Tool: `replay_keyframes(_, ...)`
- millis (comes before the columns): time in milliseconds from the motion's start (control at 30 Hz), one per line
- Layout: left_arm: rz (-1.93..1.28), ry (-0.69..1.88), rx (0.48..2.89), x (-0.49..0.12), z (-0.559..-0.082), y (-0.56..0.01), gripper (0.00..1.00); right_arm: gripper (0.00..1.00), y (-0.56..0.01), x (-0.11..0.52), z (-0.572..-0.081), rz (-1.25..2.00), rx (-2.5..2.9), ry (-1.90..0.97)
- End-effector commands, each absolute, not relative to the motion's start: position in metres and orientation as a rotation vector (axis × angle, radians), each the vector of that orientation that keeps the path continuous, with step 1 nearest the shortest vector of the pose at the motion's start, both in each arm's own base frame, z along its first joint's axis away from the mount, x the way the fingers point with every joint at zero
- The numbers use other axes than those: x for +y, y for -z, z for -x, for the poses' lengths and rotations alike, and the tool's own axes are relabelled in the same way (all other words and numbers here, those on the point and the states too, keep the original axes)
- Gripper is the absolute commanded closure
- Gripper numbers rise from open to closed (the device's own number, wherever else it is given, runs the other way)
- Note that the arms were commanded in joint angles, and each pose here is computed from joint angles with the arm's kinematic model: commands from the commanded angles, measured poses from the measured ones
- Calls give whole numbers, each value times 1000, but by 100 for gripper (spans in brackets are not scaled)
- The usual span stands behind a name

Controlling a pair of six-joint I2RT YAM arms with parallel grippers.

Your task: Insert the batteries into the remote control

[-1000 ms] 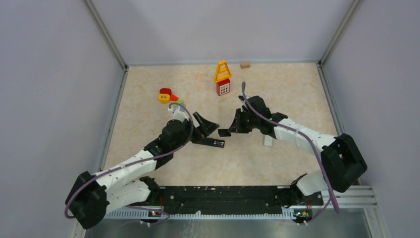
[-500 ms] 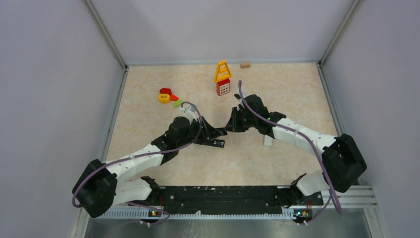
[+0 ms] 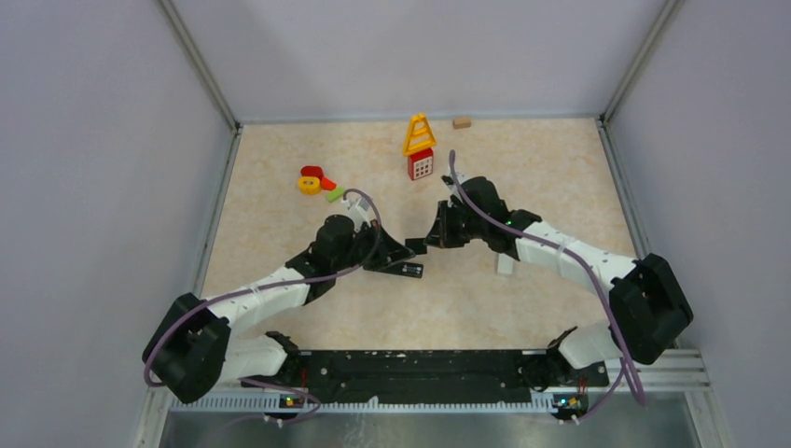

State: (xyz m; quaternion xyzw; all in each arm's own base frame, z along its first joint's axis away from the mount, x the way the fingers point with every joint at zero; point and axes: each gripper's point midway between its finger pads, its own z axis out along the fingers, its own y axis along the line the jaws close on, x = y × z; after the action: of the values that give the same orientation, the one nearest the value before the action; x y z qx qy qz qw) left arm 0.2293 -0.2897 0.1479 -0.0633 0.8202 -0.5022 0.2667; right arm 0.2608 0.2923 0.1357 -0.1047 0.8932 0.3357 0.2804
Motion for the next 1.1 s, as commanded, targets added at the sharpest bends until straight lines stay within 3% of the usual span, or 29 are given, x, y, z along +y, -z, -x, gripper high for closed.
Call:
replay_keyframes(0,-59,1401,2068,-298,-238,-183,100,96,-188,309,-259,371,2266,-1022)
replay_keyframes(133,-338,1289,2023,-293,-234,-184,100,51,-208,299,-254,406,2232,-1072)
replay_keyframes(200,-532,1208,1976,-291,-232,-189,100,38,-226,295,-247,490,2154,-1118)
replay_keyframes(300,-784,1122,1919,-289,-226,-199,100,25,-258,295,-224,705,1983,-1201)
replay_keyframes(600,-1291,1088,1535,-280,-206,-260,100,19,-297,295,-185,1016,1798,-1327)
replay_keyframes(1067,-1489,973,1333,-262,-199,-283,100,19,-337,303,-176,1075,1637,-1433)
